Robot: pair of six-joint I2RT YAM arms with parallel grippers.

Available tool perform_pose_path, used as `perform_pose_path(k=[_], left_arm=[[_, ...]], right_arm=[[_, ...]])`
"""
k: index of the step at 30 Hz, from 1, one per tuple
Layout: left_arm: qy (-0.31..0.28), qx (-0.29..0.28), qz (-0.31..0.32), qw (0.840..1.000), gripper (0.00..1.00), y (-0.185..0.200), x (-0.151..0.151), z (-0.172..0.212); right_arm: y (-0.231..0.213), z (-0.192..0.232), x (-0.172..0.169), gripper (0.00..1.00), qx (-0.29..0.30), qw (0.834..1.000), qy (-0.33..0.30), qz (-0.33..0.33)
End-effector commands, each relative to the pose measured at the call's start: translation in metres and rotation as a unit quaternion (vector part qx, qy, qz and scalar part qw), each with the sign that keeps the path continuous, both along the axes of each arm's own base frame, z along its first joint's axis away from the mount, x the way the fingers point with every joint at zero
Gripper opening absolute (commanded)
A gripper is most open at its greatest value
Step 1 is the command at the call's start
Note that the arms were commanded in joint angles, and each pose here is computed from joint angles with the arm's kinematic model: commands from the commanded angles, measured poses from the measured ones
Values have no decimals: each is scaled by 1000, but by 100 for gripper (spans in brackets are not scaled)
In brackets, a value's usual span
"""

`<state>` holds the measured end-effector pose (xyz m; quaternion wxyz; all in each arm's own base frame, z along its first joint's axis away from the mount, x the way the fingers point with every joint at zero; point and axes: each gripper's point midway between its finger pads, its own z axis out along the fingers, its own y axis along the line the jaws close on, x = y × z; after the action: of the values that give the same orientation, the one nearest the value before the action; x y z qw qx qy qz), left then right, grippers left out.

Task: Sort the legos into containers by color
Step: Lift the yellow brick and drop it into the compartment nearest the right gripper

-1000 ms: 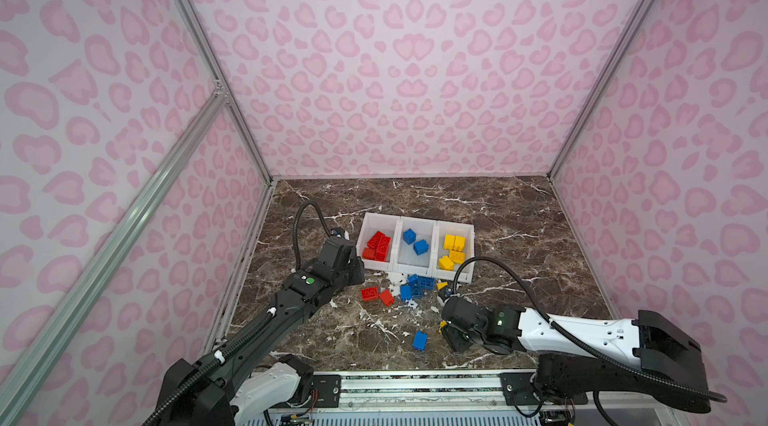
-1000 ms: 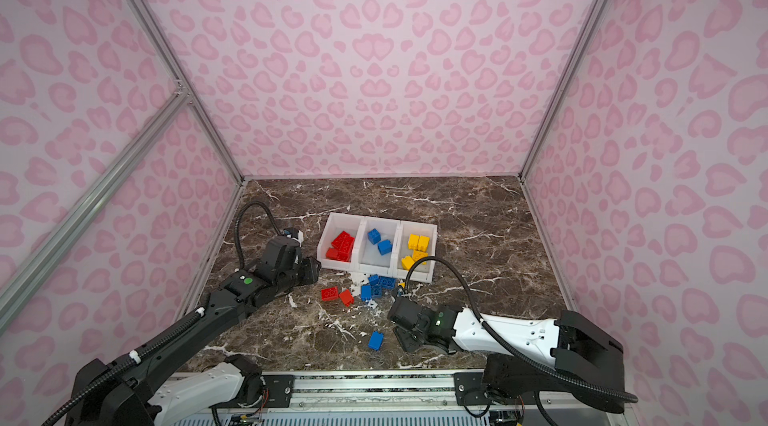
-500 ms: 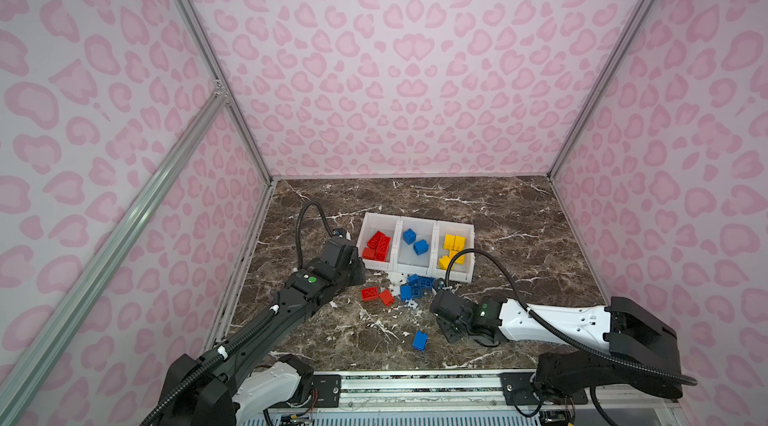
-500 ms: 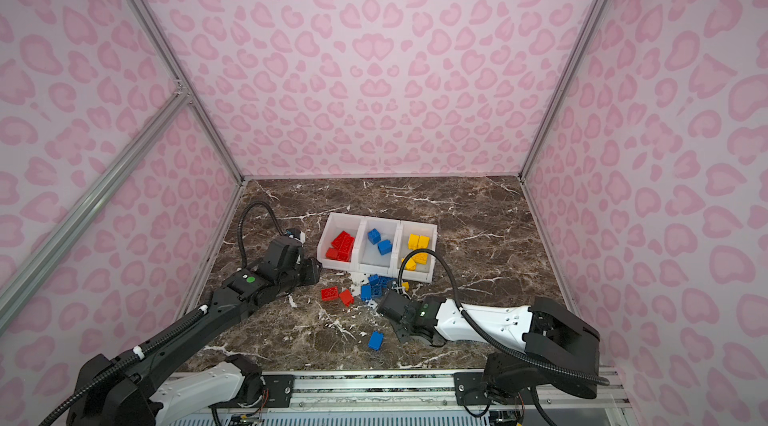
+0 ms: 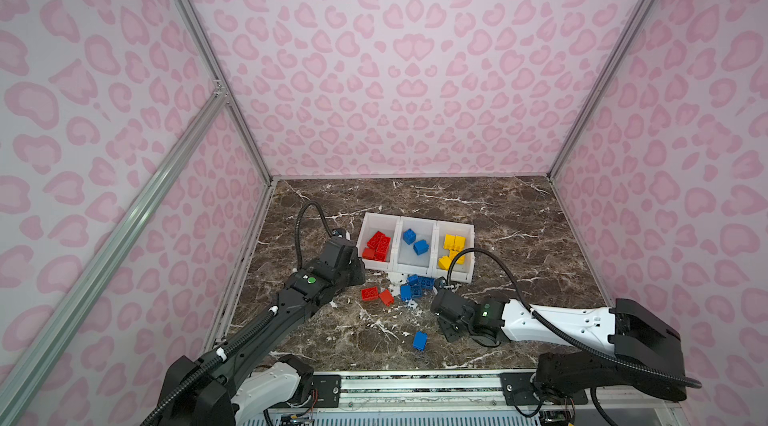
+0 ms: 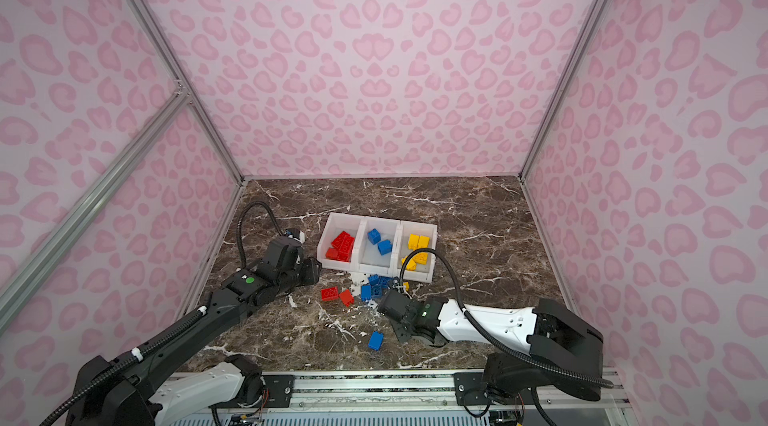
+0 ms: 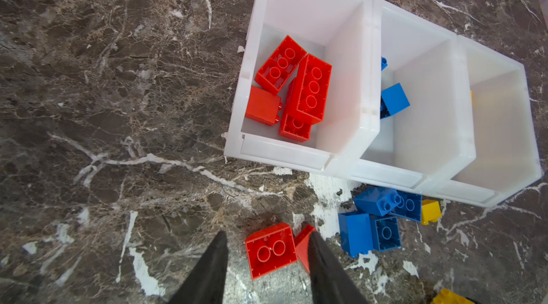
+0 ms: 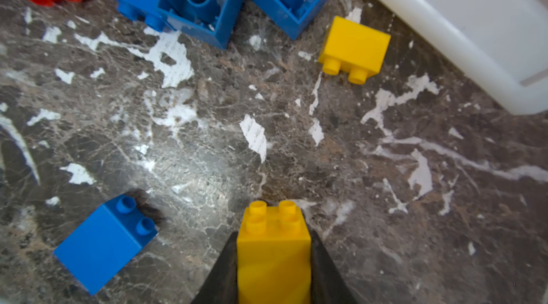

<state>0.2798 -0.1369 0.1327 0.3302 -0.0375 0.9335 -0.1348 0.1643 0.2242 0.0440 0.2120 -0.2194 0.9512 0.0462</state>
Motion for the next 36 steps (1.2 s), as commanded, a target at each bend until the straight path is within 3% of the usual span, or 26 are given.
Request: perform_pose_path(k=[1,4,11,21,29,36], left_arm=[[-4,2,6,1000,46,2,1,2],[-6,4,5,1000,47,2,2,3],[-4,-3,-2,1000,46,-1,2,3],[4,-11,-19,1000,47,-8,-5,0],[9,-17,-24,1000,47,-11,-12,-5],[13,-17,-25,999,47,-11,-16,-9]], right_arm=[[-3,14,7,32,-7,1000,-18,1],[-6,40,25,32,3,999,-36,1],[-20,101,103,32,58,992,-103,-53],[-34,100,185,33,53,987,-88,-126],[-26,71,208,35,50,986,-62,-145],[-26,69,209,51,51,986,-60,-149]])
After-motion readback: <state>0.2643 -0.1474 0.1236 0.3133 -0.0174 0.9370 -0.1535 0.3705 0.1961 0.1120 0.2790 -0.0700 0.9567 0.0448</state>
